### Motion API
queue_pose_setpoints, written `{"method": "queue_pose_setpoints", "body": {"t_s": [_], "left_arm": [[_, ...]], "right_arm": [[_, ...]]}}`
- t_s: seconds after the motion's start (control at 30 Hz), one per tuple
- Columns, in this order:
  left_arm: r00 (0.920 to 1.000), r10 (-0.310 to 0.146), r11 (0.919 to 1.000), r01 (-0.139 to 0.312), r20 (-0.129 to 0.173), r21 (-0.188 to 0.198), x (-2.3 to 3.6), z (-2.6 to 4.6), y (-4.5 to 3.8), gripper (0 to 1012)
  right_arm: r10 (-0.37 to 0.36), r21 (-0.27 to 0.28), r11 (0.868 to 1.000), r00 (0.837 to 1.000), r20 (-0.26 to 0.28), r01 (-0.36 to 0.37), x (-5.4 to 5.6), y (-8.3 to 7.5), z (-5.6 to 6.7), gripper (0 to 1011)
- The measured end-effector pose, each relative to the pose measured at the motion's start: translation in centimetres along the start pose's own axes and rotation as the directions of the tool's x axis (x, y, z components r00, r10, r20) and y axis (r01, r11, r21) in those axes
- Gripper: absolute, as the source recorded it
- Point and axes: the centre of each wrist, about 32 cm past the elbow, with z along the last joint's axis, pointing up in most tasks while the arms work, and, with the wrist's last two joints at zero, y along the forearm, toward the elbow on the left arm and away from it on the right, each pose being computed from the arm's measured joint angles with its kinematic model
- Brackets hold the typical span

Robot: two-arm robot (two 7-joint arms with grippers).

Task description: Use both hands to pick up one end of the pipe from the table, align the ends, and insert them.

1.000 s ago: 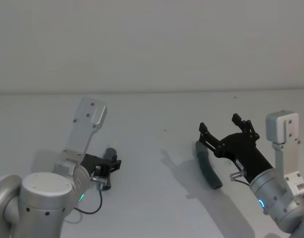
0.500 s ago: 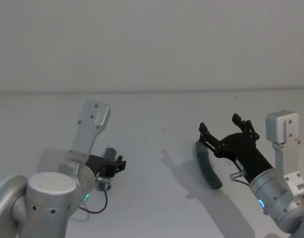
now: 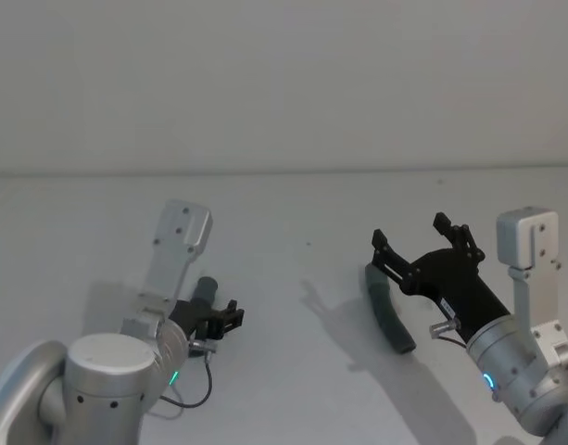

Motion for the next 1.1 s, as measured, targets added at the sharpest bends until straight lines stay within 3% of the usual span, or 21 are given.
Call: {"method": "queue_pose_setpoints", "body": {"t_s": [0.3,0.5,0.8,0.9,0.97,1.1], "left_arm": [[1.0,0.006,1.0,-0.006,-0.008,0.0,-0.48,-0.37,-0.33,1002],[0.9999,0.012,0.9999,-0.012,-0.01,0.001,-0.85,-0.6,-0.53,887],[0.9997,0.013,0.9998,-0.013,-0.019,0.014,-1.28,-1.09,-0.74,587],[0.9997,0.014,0.9998,-0.013,-0.022,0.017,-1.37,-1.21,-0.78,545],[0.9995,0.013,0.9997,-0.013,-0.03,0.02,-1.54,-1.42,-0.83,425],[0.9992,0.014,0.9997,-0.013,-0.037,0.02,-1.7,-1.67,-0.85,327]], "right_arm": [[0.0,0.0,1.0,1.0,0.0,0.0,0.0,0.0,0.0,1003],[0.0,0.0,1.0,1.0,0.0,0.0,0.0,0.0,0.0,1003],[0.0,0.0,1.0,1.0,0.0,0.0,0.0,0.0,0.0,1003],[0.0,0.0,1.0,1.0,0.0,0.0,0.0,0.0,0.0,1003],[0.0,0.0,1.0,1.0,0.0,0.0,0.0,0.0,0.0,1003],[0.0,0.0,1.0,1.0,0.0,0.0,0.0,0.0,0.0,1003]]}}
